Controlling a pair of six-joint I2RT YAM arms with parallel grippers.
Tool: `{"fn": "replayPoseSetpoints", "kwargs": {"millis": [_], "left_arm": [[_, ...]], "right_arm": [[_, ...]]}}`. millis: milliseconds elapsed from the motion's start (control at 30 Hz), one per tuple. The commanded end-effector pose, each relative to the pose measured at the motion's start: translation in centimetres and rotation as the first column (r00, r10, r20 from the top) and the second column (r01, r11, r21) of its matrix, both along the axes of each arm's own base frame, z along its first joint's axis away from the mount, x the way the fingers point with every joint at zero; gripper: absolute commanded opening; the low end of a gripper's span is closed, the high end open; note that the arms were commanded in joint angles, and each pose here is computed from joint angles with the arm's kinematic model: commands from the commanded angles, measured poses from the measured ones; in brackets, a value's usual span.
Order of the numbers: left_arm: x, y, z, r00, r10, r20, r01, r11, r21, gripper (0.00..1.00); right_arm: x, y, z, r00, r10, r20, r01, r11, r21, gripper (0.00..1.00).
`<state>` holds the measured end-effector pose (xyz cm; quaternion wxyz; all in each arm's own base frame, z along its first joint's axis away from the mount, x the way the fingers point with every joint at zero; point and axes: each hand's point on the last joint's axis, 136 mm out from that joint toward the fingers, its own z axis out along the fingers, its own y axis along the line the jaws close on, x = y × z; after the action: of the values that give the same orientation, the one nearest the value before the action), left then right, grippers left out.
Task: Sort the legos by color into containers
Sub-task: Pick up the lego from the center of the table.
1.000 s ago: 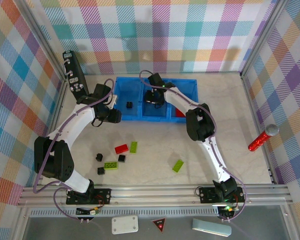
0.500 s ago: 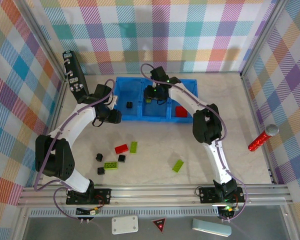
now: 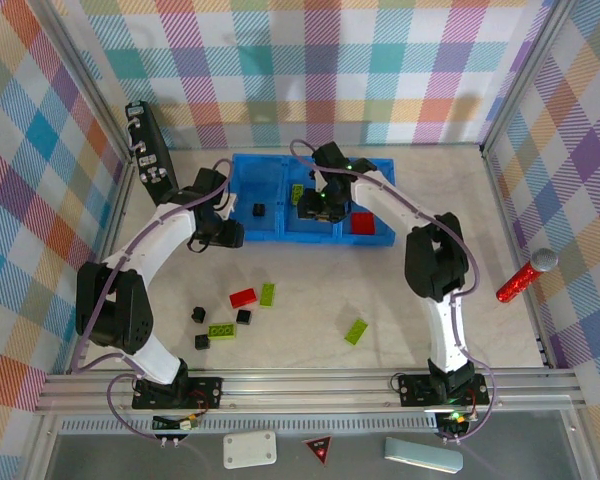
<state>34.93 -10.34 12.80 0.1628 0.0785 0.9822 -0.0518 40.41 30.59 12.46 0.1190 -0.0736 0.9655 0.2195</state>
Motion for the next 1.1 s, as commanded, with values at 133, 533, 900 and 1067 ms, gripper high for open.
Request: {"fn": "replayPoseSetpoints", "kwargs": {"millis": [133,533,900,1067], "left_arm": [[-1.9,-0.6,0.5,0.996,0.056,-0.063,-0.054,0.998,0.035,0.52],[-5.8,-2.0,-0.9,0.965,0.233,-0.118,-0.230,0.973,0.032,0.58],[-9.6,-1.6,-5.3,0.907,0.362,-0.214,-0.369,0.929,0.007,0.83],[-10.1,-2.7,-6.9,0.898,0.353,-0.263,-0.374,0.927,-0.034,0.91]], "right_arm": [[-4.0,-1.0,3.2,0.999,0.047,0.016,-0.048,0.998,0.038,0.45],[-8.6,-2.5,4.0,0.997,0.071,0.021,-0.072,0.995,0.062,0.46],[-11.5,-3.8,2.2,0.998,0.068,-0.016,-0.066,0.996,0.064,0.46],[-12.1,-4.3,1.2,0.997,0.063,-0.036,-0.062,0.997,0.046,0.46]]}}
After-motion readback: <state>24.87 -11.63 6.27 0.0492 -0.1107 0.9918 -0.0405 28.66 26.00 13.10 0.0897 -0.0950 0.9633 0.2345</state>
